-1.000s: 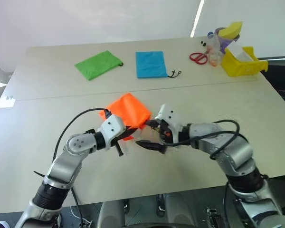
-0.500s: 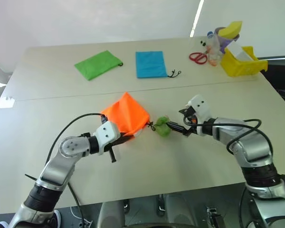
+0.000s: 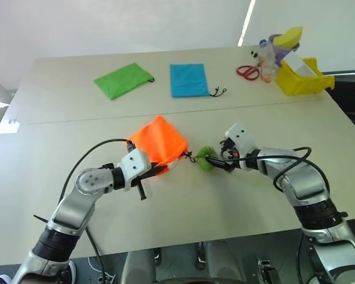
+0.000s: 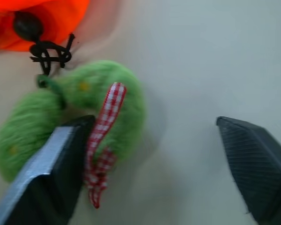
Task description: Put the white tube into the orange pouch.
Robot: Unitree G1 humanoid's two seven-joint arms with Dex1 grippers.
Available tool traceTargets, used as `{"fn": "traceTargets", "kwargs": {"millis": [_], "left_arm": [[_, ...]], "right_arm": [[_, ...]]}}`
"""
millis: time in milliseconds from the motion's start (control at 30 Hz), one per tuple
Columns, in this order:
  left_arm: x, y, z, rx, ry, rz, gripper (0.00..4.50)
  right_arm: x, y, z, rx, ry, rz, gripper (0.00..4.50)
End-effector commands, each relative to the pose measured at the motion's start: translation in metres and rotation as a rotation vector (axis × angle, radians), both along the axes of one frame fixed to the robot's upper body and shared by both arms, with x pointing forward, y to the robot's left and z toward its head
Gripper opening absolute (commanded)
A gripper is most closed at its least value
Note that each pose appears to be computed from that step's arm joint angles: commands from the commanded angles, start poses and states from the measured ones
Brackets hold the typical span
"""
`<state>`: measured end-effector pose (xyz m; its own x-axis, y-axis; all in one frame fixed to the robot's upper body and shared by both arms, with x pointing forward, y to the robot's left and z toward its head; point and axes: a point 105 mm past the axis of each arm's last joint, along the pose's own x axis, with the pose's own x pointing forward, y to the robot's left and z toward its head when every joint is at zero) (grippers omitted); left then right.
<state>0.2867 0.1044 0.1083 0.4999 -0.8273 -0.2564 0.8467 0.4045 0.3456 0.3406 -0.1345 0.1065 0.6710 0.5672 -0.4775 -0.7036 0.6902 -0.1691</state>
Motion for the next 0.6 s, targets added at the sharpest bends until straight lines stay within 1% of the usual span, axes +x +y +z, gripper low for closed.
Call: {"fn": "traceTargets", "kwargs": {"millis": [33,100,167,267,400,467,600], "left_arm": [[0.000,-0.003,0.006,-0.003,-0.029,-0.010,0.00],[0.000,-0.003,0.006,-0.003,-0.029,-0.010,0.00],[-0.001,-0.001,0.005,-0.001,-0.028,-0.007,0.00],[-0.001,0.003,0.005,-0.003,-0.017,0.007,0.00],[-0.002,0.005,0.003,-0.014,0.010,0.011,0.00],[-0.003,0.005,0.004,-0.017,0.012,0.011,0.00],[-0.003,0.003,0.005,-0.025,0.020,-0.002,0.00]], "right_arm": [[0.003,0.005,0.001,-0.024,-0.023,0.009,2.23],[0.002,0.005,0.001,-0.017,-0.023,0.016,1.15],[0.000,-0.005,0.003,-0.017,-0.028,0.006,0.07],[-0.003,-0.033,0.006,-0.073,-0.073,-0.014,0.02],[-0.011,-0.060,0.013,-0.089,-0.062,-0.003,0.02],[-0.017,-0.067,0.021,-0.081,-0.055,0.018,0.02],[-0.029,-0.063,0.040,-0.022,-0.054,0.105,0.02]]}}
